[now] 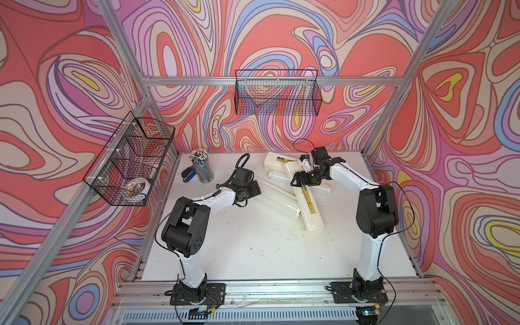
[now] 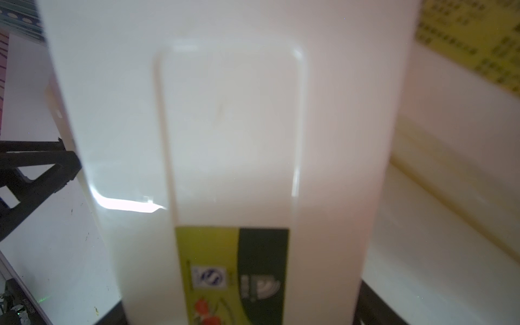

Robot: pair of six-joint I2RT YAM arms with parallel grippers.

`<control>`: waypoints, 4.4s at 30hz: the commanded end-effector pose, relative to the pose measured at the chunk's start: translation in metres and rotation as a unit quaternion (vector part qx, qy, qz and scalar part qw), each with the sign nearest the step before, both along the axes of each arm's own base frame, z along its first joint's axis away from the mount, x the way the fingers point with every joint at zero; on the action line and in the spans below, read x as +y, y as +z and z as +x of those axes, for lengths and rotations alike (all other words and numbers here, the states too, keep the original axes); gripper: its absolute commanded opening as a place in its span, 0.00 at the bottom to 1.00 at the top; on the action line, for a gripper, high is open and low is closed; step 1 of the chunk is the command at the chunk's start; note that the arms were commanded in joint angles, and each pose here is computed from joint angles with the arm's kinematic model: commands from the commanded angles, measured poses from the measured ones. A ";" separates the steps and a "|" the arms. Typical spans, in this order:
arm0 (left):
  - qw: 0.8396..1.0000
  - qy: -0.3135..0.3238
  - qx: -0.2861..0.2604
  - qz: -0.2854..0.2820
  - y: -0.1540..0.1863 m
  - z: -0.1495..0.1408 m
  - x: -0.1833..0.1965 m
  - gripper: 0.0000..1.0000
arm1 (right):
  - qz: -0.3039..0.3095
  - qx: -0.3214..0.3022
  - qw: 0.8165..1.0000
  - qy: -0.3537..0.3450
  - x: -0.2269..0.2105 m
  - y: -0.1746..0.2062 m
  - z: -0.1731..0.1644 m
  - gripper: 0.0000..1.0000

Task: Put plastic wrap rolls into dispensers
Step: Adjust the plastic wrap cutting box at the center of the board.

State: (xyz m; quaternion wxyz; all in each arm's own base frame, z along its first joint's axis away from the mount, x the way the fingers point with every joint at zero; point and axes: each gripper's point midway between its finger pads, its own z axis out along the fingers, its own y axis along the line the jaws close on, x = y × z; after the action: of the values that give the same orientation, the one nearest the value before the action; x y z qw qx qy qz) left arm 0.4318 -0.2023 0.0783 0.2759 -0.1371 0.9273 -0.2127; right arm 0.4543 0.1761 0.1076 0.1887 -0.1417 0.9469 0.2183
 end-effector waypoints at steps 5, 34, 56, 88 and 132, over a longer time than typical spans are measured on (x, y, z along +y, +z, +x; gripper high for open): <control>0.997 -0.029 0.061 0.034 -0.037 -0.022 0.005 0.53 | -0.014 0.010 1.000 -0.013 -0.007 0.003 -0.016 0.41; 0.936 -0.333 0.063 0.098 -0.028 -0.014 -0.045 0.00 | -0.053 -0.026 0.996 -0.071 -0.034 0.055 -0.035 0.40; 0.945 -0.316 0.066 0.042 -0.040 -0.039 -0.086 0.29 | 0.004 0.020 0.998 -0.053 -0.013 0.013 -0.047 0.38; 0.987 0.094 0.056 0.117 0.014 -0.023 -0.115 1.00 | -0.047 -0.050 0.978 -0.195 -0.092 0.067 -0.066 0.38; 0.943 -0.224 0.146 0.198 -0.061 -0.142 -0.106 0.75 | -0.049 -0.060 0.968 -0.237 -0.081 0.096 -0.061 0.36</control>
State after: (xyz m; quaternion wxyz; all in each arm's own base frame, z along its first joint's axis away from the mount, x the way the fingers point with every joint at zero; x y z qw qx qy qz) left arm 0.3567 -0.3279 0.0672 0.2321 0.0320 0.9665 -0.1049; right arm 0.3883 0.0897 0.1949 0.2767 0.0540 0.9514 0.1239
